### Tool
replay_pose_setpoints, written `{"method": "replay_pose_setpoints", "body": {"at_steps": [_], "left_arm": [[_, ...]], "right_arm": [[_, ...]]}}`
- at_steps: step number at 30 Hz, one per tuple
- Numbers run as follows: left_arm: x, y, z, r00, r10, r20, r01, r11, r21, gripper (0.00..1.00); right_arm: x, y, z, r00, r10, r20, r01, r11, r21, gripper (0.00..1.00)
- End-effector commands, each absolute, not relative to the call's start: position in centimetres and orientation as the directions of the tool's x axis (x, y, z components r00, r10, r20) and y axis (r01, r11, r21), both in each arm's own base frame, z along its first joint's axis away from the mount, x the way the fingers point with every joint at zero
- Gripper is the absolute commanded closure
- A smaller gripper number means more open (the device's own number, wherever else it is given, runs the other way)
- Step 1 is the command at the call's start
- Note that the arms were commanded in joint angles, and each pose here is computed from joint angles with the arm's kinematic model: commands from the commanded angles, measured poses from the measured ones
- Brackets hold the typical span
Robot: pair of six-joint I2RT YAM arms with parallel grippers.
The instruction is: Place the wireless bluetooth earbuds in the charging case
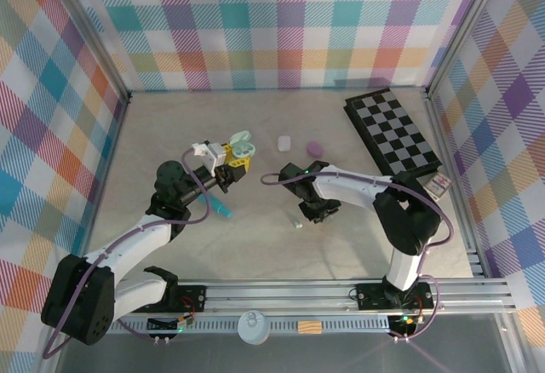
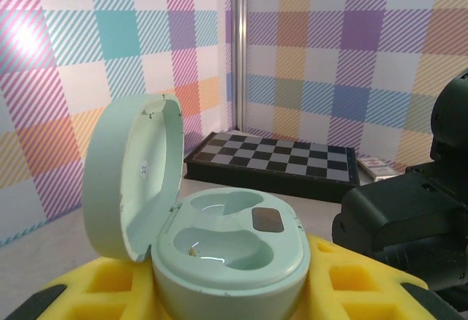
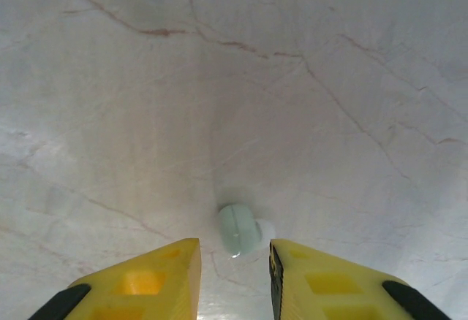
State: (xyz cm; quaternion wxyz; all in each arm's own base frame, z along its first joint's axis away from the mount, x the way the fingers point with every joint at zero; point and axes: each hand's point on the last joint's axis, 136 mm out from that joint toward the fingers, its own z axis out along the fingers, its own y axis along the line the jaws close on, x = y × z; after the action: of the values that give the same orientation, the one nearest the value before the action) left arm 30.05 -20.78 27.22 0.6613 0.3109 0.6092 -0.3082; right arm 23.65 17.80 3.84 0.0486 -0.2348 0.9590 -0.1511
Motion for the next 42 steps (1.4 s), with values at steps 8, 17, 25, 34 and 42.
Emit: {"method": "replay_pose_setpoints", "body": {"at_steps": [8, 17, 25, 34, 42], "left_arm": [[29.7, -19.9, 28.1, 0.084, -0.036, -0.996, 0.774, 0.632, 0.042, 0.69], [29.7, -20.0, 28.2, 0.083, -0.032, -0.996, 0.777, 0.628, 0.045, 0.69], [29.6, -20.1, 28.3, 0.091, -0.029, -0.995, 0.782, 0.621, 0.053, 0.69], [29.8, -20.3, 28.7, 0.097, -0.046, -0.994, 0.784, 0.618, 0.048, 0.69], [29.5, -21.3, 28.8, 0.103, -0.047, -0.994, 0.805, 0.59, 0.056, 0.68]], "right_arm": [[23.9, 17.4, 2.7, -0.857, -0.513, 0.054, -0.495, 0.79, -0.361, 0.7], [23.4, 17.6, 1.7, -0.855, -0.513, 0.083, -0.508, 0.792, -0.337, 0.76], [23.7, 17.6, 2.5, -0.861, -0.507, 0.049, -0.492, 0.802, -0.34, 0.85], [24.4, 18.8, 7.5, -0.922, -0.337, -0.189, -0.331, 0.941, -0.064, 0.86], [25.4, 21.2, 14.9, -0.944, -0.052, -0.326, -0.209, 0.859, 0.467, 0.86]]}}
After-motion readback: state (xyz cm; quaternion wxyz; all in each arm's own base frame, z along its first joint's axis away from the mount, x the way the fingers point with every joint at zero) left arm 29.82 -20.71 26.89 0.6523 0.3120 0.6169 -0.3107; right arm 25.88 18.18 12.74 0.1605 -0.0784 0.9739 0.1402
